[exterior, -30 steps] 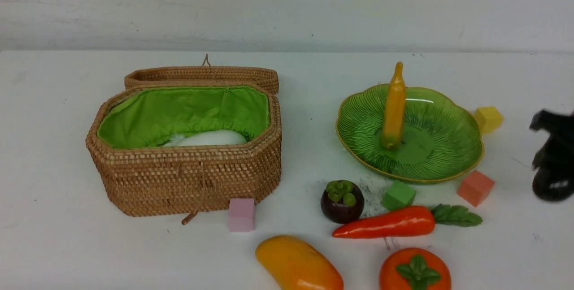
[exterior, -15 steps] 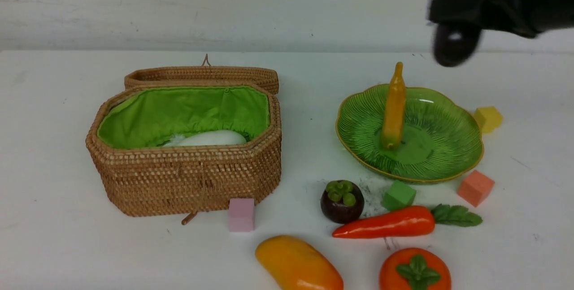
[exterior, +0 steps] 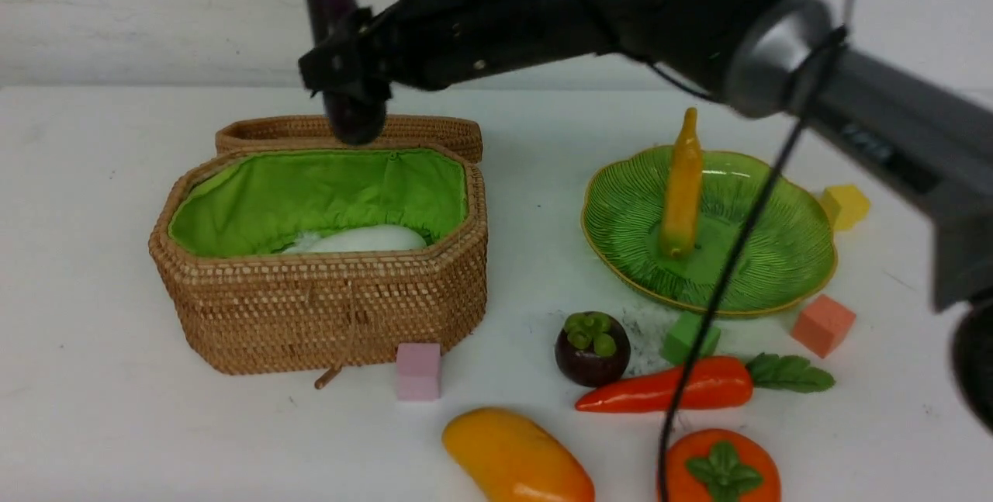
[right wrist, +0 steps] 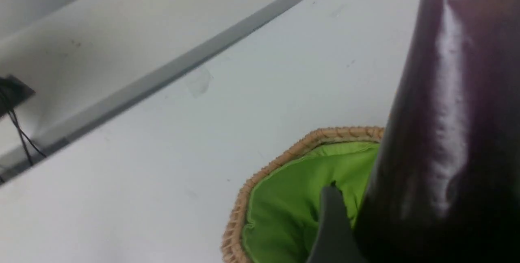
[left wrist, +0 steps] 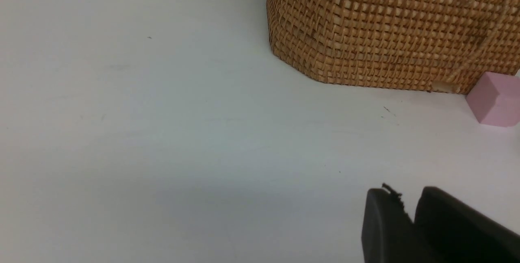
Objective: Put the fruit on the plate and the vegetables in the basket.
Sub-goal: Grab an eggplant with your right arm and place it in the basket on the left, then use the right arm to grab a mango and put it into the right plate, then use the right arm to grab a mangosteen and put it into the right plate
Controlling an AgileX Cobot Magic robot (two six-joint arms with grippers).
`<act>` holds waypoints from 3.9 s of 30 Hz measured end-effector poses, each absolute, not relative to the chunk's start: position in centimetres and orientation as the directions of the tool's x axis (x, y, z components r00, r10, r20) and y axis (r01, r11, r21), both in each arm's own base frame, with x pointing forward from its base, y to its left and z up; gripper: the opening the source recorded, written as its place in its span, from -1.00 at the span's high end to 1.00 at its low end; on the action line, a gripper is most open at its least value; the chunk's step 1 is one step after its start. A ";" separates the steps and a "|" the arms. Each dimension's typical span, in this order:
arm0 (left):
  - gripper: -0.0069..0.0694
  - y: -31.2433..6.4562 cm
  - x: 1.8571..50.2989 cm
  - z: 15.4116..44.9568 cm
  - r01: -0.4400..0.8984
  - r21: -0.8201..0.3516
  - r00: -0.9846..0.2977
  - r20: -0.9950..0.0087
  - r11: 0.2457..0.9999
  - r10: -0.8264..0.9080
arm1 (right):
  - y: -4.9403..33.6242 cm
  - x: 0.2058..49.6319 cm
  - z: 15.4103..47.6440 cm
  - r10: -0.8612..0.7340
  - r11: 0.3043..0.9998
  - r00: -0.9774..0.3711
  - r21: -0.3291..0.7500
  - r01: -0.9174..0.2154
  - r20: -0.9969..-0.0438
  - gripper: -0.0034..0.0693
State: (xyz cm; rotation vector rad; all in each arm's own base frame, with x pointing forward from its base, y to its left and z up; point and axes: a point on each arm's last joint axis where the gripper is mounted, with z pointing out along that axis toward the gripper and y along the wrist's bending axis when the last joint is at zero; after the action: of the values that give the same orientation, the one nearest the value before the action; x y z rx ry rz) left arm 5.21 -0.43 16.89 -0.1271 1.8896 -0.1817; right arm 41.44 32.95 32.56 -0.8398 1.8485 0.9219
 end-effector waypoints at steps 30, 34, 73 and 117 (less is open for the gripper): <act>0.47 -0.4 5.2 16.9 0.002 -0.189 -0.319 -0.931 0.982 -0.178 | 25.2 35.7 36.6 -0.571 0.447 -0.490 0.251 -0.859 -0.659 -0.72; 0.45 -0.4 5.2 16.9 0.002 -0.189 -0.319 -0.931 0.982 -0.178 | 24.3 32.7 33.7 -0.630 0.474 -0.568 0.317 -0.822 -0.530 -0.75; 0.38 -0.4 5.2 16.9 0.002 -0.189 -0.319 -0.931 0.982 -0.178 | 26.5 33.5 29.7 -0.677 0.569 -0.611 0.234 -0.788 -0.410 -0.66; 0.27 -0.4 5.2 16.9 0.002 -0.189 -0.319 -0.931 0.982 -0.178 | 9.2 41.3 32.7 -0.060 0.918 -0.863 0.311 -0.245 -0.502 -0.65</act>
State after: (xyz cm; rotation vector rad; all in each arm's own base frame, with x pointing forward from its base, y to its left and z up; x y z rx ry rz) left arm 5.21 -0.43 16.89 -0.1271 1.8890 -0.1817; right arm 41.31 9.22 32.74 -0.2189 2.5795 0.5050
